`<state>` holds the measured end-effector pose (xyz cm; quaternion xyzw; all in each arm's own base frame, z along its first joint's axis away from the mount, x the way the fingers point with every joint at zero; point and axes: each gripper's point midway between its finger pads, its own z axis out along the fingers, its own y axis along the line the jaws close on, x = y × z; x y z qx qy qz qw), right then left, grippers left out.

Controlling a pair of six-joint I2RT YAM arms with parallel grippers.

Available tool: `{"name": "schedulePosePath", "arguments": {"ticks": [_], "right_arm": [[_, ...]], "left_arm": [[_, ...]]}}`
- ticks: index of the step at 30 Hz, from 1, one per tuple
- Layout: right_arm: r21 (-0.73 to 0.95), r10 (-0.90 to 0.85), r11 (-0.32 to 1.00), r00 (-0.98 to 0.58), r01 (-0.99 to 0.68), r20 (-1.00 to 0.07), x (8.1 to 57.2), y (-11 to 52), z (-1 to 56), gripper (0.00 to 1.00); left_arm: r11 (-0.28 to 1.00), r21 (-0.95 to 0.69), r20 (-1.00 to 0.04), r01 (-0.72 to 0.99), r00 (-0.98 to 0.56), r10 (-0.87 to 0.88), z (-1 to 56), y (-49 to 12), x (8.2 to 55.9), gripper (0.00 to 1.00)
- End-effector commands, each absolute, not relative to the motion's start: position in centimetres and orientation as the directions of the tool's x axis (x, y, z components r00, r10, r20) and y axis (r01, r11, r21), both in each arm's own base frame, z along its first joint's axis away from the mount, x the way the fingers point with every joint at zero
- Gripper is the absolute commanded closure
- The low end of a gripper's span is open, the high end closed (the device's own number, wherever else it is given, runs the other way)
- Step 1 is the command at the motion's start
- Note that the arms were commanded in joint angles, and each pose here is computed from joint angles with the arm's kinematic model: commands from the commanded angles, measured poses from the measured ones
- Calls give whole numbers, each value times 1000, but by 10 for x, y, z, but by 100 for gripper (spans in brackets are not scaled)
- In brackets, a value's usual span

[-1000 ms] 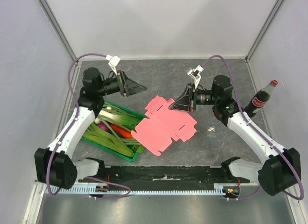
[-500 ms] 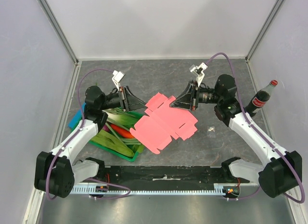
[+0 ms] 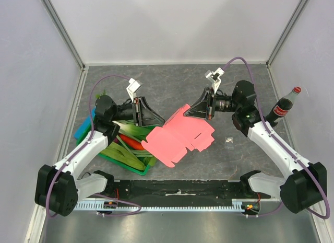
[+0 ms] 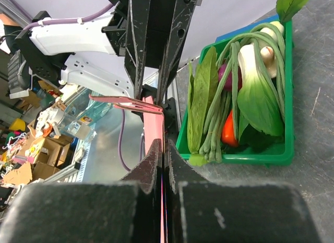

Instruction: Fold the paper box

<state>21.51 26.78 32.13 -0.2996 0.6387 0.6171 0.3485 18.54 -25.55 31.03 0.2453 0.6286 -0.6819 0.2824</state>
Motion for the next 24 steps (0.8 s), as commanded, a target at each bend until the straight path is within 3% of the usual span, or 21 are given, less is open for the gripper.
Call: {"name": "schedulePosePath", "arguments": {"ticks": [1,12,15,17,20,21,22,23,24], "right_arm": [[536,89,40,-531,-843,-842,219,269,343,100],[541,127,3,-536,-841,-834,214,268,357,100],[539,136,-9,-535,-842,-834,211,269,358,100],[541,130,-13,-538,-841,-833,209,270,354,100],[552,118,0,-548,-834,-828,210,272,346,100],[474,121,45,-466,-880,-877,219,272,346,100],[550,55,124,-547,-826,-835,221,269,322,100],[529,21,189,-535,-827,-844,226,268,312,100],[422,-17,279,-444,-863,-896,240,263,308,100]], "left_arm": [[-55,-683,-726,728,-685,-56,312,-256,178,66],[-38,-677,-733,735,-678,-48,308,-265,177,71],[-34,-670,-739,741,-671,-56,310,-268,179,83],[-33,-661,-747,749,-662,-56,309,-269,179,96],[8,-617,-784,787,-613,-100,314,-271,181,98],[108,-648,-760,754,-632,-149,306,-270,195,98],[165,-642,-766,749,-617,-180,303,-268,202,98],[209,-620,-784,756,-588,-200,303,-265,205,98],[275,-642,-767,716,-601,-225,292,-262,215,98]]}}
